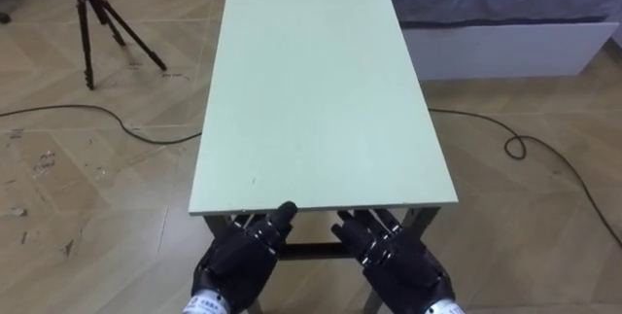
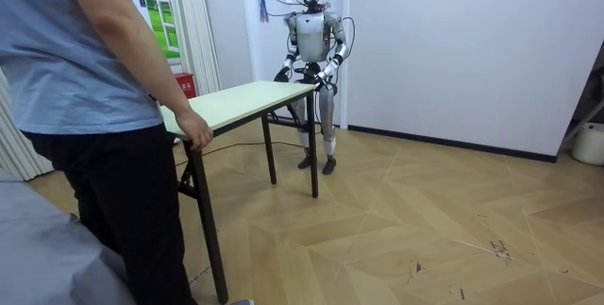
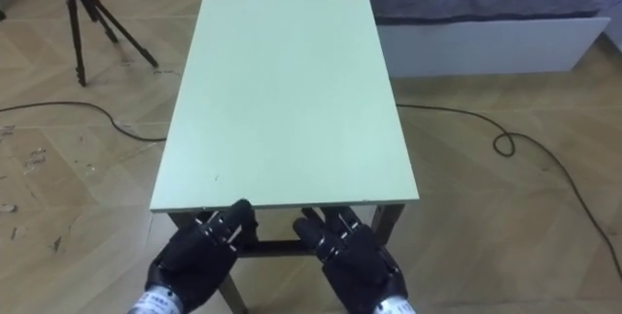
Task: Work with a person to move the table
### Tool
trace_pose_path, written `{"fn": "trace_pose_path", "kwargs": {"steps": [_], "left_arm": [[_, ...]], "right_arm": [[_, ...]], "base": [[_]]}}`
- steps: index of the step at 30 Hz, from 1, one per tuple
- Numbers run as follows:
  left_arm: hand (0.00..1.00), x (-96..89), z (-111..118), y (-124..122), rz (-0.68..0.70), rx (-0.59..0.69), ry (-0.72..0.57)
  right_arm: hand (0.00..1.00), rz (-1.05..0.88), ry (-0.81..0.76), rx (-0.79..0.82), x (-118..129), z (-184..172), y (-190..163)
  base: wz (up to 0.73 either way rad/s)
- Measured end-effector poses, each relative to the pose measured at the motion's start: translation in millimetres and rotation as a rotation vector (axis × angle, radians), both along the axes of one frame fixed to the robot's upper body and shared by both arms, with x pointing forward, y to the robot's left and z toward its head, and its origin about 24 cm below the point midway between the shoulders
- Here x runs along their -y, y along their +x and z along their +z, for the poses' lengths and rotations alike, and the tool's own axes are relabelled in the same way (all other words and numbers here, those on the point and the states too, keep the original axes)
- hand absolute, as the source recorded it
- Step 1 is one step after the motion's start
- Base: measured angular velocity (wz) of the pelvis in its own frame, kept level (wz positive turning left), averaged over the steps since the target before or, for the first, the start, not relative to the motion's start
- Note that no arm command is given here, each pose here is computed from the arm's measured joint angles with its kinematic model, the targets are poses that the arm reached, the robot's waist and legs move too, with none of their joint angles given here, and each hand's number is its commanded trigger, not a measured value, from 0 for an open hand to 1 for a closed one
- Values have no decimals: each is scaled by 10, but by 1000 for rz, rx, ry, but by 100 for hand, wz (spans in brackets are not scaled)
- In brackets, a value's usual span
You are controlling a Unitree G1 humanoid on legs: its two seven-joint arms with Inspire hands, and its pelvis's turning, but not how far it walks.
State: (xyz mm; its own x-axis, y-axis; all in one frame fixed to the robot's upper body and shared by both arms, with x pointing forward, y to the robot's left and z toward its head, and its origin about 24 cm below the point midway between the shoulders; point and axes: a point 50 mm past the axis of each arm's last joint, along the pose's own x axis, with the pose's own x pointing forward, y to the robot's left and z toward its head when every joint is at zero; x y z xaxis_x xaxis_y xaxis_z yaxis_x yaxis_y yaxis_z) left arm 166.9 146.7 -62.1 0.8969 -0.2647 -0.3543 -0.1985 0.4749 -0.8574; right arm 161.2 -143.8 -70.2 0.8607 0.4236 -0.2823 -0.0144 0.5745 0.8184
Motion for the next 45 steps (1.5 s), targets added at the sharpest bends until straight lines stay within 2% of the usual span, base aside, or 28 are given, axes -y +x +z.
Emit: {"fn": "trace_pose_path", "kwargs": {"steps": [4,8,15,21,27,35,45], "left_arm": [[0,-95,-61,106,33,-36,14],[0,-88,-98,151,16,-66,9],[0,-111,-126,177,21,-116,-34],[0,-71,-145,236,28,-145,-47],[0,-48,-167,297,116,-204,-164],[0,-17,-172,310,165,-243,-216],[0,11,-159,372,196,-298,-211]], "right_arm": [[0,-30,2,-29,0,2,67],[0,-50,6,-48,17,5,95],[0,-130,111,-112,41,-5,165],[0,-221,239,-164,50,6,191],[0,-347,350,-212,123,43,300],[0,-397,396,-252,61,83,415],[0,-442,447,-285,10,97,463]], "base": [[0],[0],[0],[-1],[-4],[-1],[0]]}}
